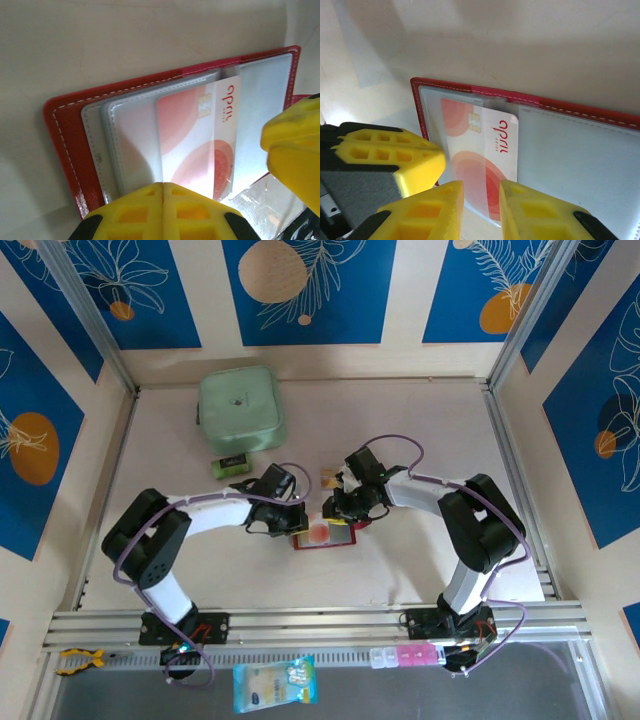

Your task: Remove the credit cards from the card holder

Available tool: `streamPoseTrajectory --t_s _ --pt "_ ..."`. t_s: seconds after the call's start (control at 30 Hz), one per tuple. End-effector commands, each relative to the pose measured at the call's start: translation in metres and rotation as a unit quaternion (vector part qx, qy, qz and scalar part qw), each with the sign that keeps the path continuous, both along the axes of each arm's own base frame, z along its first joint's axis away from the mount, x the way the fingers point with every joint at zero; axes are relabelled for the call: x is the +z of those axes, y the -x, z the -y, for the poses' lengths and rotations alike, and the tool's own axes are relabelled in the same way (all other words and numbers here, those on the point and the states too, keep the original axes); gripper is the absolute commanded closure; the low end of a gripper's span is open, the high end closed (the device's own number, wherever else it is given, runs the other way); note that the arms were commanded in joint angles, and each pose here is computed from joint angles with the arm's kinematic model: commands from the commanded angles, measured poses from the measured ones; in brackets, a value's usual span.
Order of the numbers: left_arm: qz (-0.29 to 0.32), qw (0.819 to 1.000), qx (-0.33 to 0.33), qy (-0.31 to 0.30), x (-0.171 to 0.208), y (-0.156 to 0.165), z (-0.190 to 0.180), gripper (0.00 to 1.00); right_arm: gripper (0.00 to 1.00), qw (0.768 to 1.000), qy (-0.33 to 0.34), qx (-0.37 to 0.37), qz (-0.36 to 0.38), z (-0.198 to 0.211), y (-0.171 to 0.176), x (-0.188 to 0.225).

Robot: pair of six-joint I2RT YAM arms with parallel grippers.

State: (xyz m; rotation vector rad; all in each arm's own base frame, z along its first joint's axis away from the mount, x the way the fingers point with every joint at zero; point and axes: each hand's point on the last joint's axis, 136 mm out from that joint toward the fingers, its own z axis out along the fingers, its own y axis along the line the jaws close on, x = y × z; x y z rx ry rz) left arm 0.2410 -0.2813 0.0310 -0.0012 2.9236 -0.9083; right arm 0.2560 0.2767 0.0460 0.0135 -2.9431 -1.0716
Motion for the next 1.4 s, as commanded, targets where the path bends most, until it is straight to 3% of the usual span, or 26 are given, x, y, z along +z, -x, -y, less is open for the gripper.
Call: streamPoseTrajectory --t_s 0.0,0.97,1.37 --pt "-0.004 1.000 -0.017 -0.001 -0.004 0.004 0.003 0.99 0.73 1.000 -0.007 0.004 -0.020 0.000 0.007 -0.004" --pt "-0.019 0.999 -0.011 -0.025 -0.018 0.012 -0.009 1.00 0.71 0.999 0.011 0.004 -0.040 0.009 0.012 -0.023" --pt "-0.022 0.999 -0.010 -0.025 -0.019 0.012 -0.009 1.00 0.74 0.998 -0.049 0.007 -0.046 -0.005 0.014 -0.013"
